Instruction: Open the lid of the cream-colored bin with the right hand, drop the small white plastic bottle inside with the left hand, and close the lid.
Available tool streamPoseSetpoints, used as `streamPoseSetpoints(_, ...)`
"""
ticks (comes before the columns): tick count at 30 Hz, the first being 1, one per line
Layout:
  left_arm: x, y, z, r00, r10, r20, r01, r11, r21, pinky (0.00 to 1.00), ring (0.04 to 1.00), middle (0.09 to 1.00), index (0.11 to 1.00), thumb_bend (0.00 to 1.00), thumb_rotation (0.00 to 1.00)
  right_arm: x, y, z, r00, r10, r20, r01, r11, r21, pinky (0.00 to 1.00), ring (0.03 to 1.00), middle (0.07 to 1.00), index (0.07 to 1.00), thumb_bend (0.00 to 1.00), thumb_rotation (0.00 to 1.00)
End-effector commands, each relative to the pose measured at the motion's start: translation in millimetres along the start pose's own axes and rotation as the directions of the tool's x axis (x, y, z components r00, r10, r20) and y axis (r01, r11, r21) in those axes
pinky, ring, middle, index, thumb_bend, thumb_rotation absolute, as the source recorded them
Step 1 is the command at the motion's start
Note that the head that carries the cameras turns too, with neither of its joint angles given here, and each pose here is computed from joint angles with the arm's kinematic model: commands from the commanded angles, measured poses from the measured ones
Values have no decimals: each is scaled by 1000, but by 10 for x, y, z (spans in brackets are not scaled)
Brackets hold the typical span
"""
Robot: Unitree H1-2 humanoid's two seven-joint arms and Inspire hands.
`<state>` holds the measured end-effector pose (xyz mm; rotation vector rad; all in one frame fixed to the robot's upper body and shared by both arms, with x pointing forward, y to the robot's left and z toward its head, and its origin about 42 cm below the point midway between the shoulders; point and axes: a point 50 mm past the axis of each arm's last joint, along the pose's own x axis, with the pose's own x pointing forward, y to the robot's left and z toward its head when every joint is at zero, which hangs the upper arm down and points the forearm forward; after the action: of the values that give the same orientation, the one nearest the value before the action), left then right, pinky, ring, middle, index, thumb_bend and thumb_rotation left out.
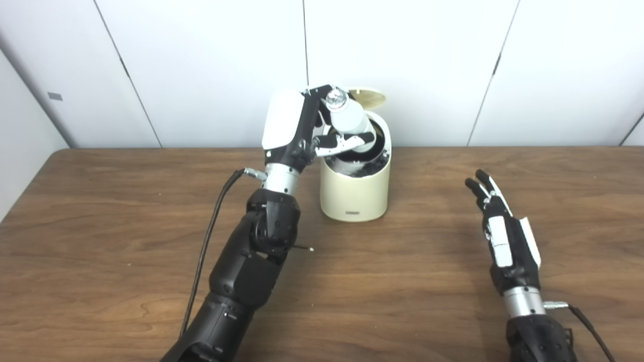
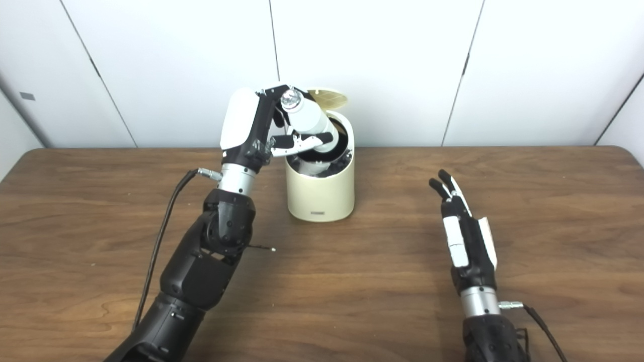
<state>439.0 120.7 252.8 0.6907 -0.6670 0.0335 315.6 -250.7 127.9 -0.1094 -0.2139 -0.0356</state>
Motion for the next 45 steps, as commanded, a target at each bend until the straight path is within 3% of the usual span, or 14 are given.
streamPoseSetpoints(1, 213, 128, 172, 995, 56, 88, -57, 998, 5, 311, 367, 477, 530, 497, 0, -118, 70, -101, 999, 5, -41, -4, 999, 35, 1000, 969, 904, 931, 676, 977)
streamPoseSetpoints(24, 177, 137, 128, 999, 32, 37, -37, 991, 130, 415, 420, 484, 521, 503, 0, -118, 12, -114, 999, 9, -36, -7, 999, 37, 1000, 972, 899, 932, 648, 962)
streamPoseSetpoints(27, 186, 136, 147, 999, 20, 34, -26, 977, 211, 468, 521, 494, 498, 520, 0, -112, 4, -123, 999, 5, -36, -4, 999, 40, 1000, 972, 896, 936, 655, 969)
streamPoseSetpoints(29, 186, 140, 159, 999, 6, 33, -14, 972, 234, 518, 575, 586, 495, 523, 50, -111, -3, -135, 999, 3, -37, -1, 999, 46, 1000, 968, 888, 934, 650, 967)
streamPoseSetpoints(30, 182, 146, 165, 999, -1, 34, -7, 971, 240, 537, 588, 607, 565, 791, 85, -111, -7, -139, 999, 2, -39, 0, 999, 49, 1000, 970, 887, 934, 653, 968)
streamPoseSetpoints(31, 180, 151, 169, 999, -6, 35, -3, 970, 243, 547, 596, 617, 591, 883, 104, -111, -9, -141, 999, 2, -40, 0, 999, 51, 1000, 970, 885, 932, 655, 968)
streamPoseSetpoints(33, 172, 159, 164, 999, -24, 38, 14, 971, 239, 567, 613, 632, 613, 964, 128, -108, -7, -136, 999, -1, -44, 4, 999, 49, 1000, 965, 881, 930, 651, 976)
streamPoseSetpoints(38, 158, 174, 162, 997, -60, 39, 48, 968, 246, 615, 658, 654, 632, 1000, 168, -97, -6, -125, 999, -4, -44, 6, 999, 44, 1000, 956, 878, 927, 660, 987)
streamPoseSetpoints(45, 159, 174, 170, 991, -119, 58, 103, 968, 227, 587, 641, 652, 641, 1000, 245, -110, -22, -140, 999, -7, -53, 10, 999, 46, 1000, 961, 874, 927, 673, 976)
